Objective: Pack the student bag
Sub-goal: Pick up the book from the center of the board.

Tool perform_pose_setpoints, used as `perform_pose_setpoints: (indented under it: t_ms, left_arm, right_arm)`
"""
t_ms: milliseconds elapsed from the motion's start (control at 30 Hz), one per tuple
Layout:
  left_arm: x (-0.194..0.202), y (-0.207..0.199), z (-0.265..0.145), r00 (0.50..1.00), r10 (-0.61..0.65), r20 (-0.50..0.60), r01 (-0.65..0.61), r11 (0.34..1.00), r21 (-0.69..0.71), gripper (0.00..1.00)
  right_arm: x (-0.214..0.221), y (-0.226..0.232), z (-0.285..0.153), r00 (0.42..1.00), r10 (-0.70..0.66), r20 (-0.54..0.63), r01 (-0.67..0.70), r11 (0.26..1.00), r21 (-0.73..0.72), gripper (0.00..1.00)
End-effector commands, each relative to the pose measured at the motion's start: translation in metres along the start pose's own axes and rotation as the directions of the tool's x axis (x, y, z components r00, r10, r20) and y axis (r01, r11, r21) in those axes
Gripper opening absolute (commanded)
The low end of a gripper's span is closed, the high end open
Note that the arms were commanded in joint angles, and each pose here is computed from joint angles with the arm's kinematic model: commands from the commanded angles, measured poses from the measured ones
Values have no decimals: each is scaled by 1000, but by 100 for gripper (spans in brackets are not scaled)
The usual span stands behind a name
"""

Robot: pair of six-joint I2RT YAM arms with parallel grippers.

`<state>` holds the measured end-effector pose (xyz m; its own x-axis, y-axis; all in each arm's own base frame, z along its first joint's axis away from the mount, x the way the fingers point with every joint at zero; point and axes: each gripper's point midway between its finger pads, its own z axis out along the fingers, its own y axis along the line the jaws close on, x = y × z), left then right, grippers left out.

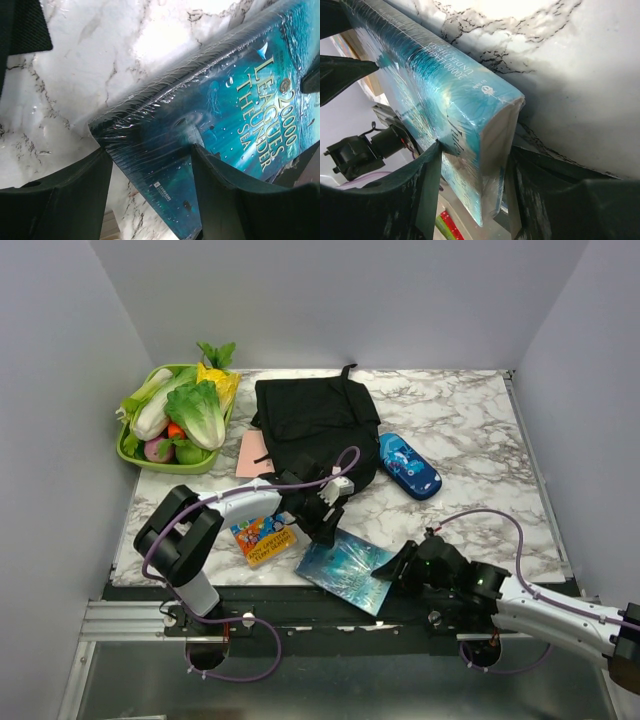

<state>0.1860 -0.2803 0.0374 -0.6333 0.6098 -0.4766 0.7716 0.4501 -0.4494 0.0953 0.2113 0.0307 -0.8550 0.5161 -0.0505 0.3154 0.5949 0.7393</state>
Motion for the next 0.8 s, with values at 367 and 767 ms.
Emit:
perform_pose_setpoints:
  t_ms: [367,767]
  left_arm:
    - [-42,-74,17,995,-73,73,46,947,319,66]
    - [-52,-69,30,990,-110,90,74,939,335,66]
  right_arm:
    - [-72,189,-71,898,-19,441,275,805,-526,57]
    - [-67,192,-73,898,21,440,300,703,-645,58]
